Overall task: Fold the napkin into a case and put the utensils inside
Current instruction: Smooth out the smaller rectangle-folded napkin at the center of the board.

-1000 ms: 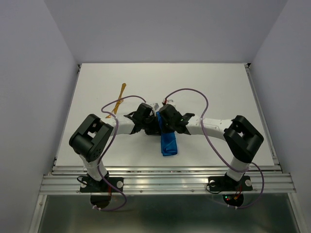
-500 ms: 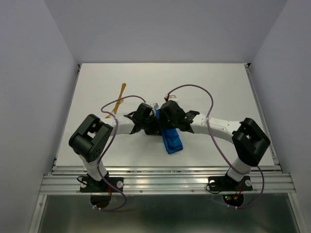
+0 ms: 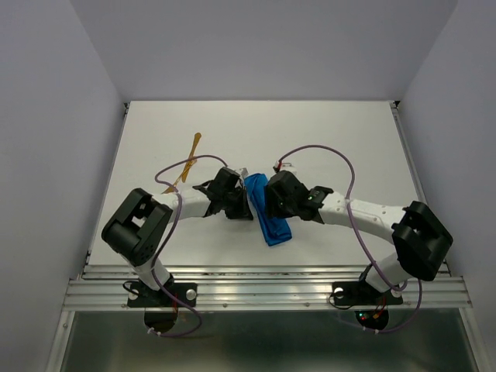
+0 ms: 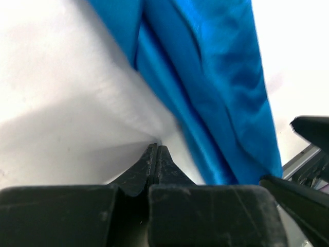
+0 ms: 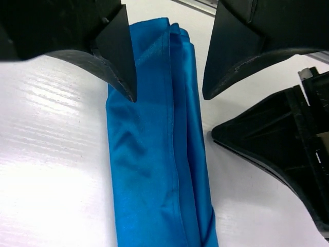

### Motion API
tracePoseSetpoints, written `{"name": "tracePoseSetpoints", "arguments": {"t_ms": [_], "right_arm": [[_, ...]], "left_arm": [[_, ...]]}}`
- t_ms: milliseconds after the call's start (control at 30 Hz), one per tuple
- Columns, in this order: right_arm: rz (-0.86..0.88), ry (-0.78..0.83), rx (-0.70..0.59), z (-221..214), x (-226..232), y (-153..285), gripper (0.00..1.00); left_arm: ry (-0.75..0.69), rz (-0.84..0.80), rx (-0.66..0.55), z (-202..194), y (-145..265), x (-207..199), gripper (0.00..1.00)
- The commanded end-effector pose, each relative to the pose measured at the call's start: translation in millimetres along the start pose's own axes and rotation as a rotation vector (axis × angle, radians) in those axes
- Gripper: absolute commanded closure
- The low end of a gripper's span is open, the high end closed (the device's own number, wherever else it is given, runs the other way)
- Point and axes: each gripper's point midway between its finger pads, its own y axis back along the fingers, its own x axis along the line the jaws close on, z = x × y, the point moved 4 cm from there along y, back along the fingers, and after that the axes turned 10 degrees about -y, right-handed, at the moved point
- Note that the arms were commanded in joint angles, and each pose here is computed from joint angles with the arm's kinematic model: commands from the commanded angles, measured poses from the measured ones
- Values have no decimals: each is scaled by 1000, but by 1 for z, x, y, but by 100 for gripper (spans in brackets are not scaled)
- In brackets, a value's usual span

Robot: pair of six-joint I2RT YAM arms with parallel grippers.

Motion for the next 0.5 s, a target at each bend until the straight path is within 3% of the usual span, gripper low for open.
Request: {"name": "tracePoseSetpoints", "arguments": {"t_ms": [0,233,467], "right_arm": [[45,85,46,-9,6,12,40],[27,264,68,-17,7,19,48],[-28,336,97,-31,1,9,49]], "left_arm": [[-12,-15,-5,-9,19,-4,100],[7,-148,-30,-11,26,-23,100],[14,-196,-30,-7,21,-29,100]]}}
